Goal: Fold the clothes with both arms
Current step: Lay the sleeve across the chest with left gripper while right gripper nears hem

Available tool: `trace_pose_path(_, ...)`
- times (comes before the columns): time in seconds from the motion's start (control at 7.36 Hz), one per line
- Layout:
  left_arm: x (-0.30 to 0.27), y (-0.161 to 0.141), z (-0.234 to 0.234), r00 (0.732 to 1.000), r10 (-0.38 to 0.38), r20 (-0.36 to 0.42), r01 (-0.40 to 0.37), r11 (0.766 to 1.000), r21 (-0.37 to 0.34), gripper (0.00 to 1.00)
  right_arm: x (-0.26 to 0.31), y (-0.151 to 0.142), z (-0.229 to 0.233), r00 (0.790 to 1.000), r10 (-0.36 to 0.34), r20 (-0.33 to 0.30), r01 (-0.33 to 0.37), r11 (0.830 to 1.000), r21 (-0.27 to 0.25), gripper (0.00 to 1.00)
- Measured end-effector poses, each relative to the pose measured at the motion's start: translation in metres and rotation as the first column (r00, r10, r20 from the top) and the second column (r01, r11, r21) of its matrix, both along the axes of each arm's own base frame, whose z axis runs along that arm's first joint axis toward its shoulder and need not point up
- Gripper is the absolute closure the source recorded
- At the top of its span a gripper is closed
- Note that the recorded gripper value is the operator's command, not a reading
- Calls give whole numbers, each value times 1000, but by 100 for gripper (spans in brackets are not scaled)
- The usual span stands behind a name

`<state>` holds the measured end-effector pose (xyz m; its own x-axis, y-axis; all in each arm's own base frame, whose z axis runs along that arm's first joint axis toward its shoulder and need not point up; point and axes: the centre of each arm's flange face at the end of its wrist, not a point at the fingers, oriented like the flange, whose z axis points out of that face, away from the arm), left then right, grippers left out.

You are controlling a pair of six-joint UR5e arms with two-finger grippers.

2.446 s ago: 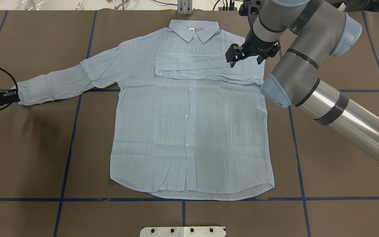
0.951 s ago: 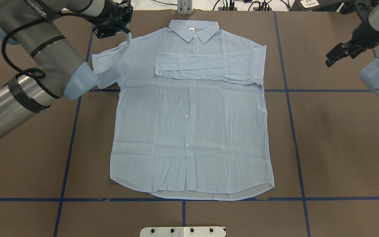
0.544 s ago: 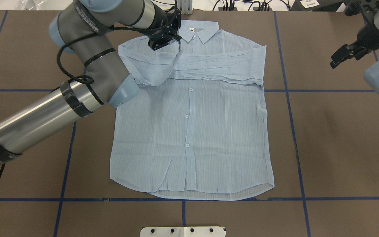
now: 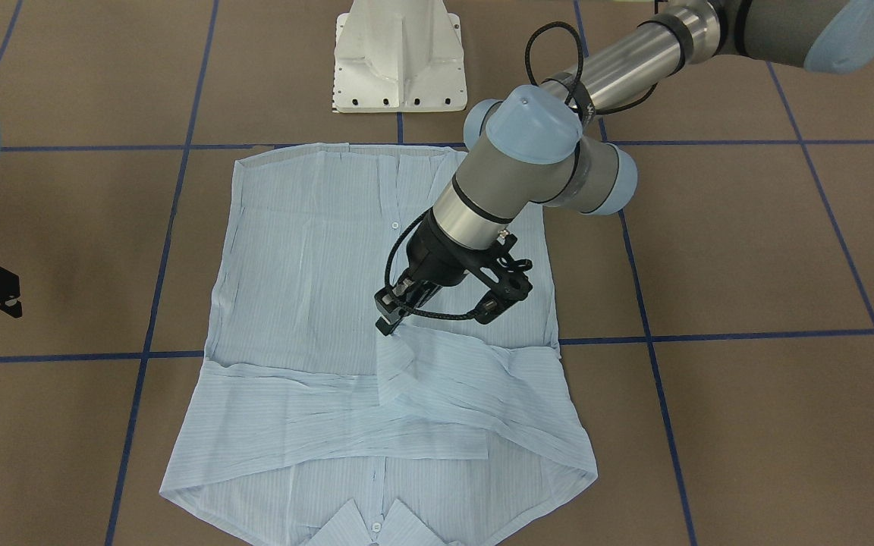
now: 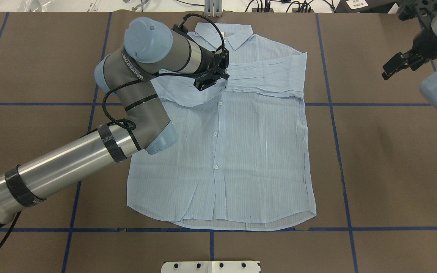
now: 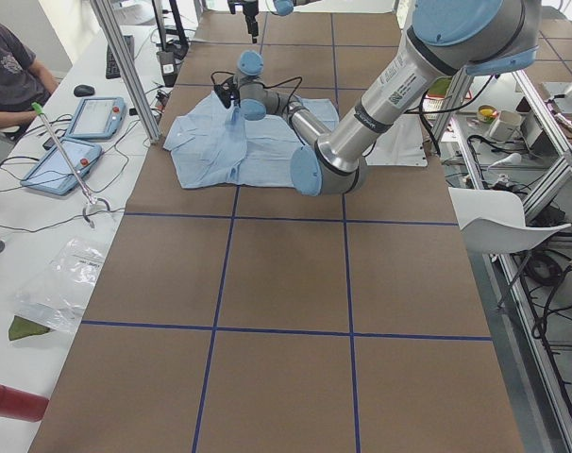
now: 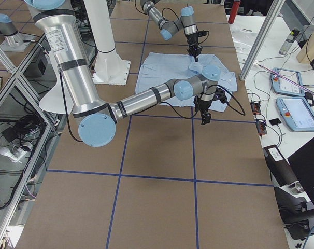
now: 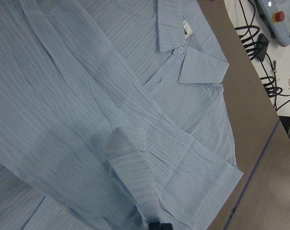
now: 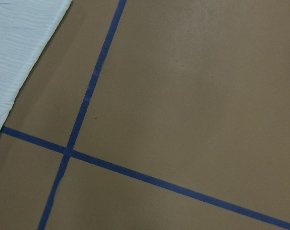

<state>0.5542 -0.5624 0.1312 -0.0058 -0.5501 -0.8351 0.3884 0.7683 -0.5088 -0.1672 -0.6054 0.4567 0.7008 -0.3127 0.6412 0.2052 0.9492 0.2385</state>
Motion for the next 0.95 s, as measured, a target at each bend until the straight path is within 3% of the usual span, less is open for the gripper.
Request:
trace_pose_path(0.41,20,11,-31,999,-9,-48,8,1000,-11,100,0,-2,8,1000,-1,-4,1,1000,-11,0)
trace_pose_path(0.68,29,4,-26,998,-39,-52,39,999,-8,100,0,0,12,1000,-1,-7,0,1000,-17,0)
trace_pose_path(0.82,36,5,-23,998,-41,-53,41,999,-6,47,0,0,13,1000,-1,-8,1,1000,-19,0)
trace_pose_path(0.95,50,18,-25,998,-21,-57,21,1000,-2,0,0,0,14,1000,-1,-9,0,1000,-20,0)
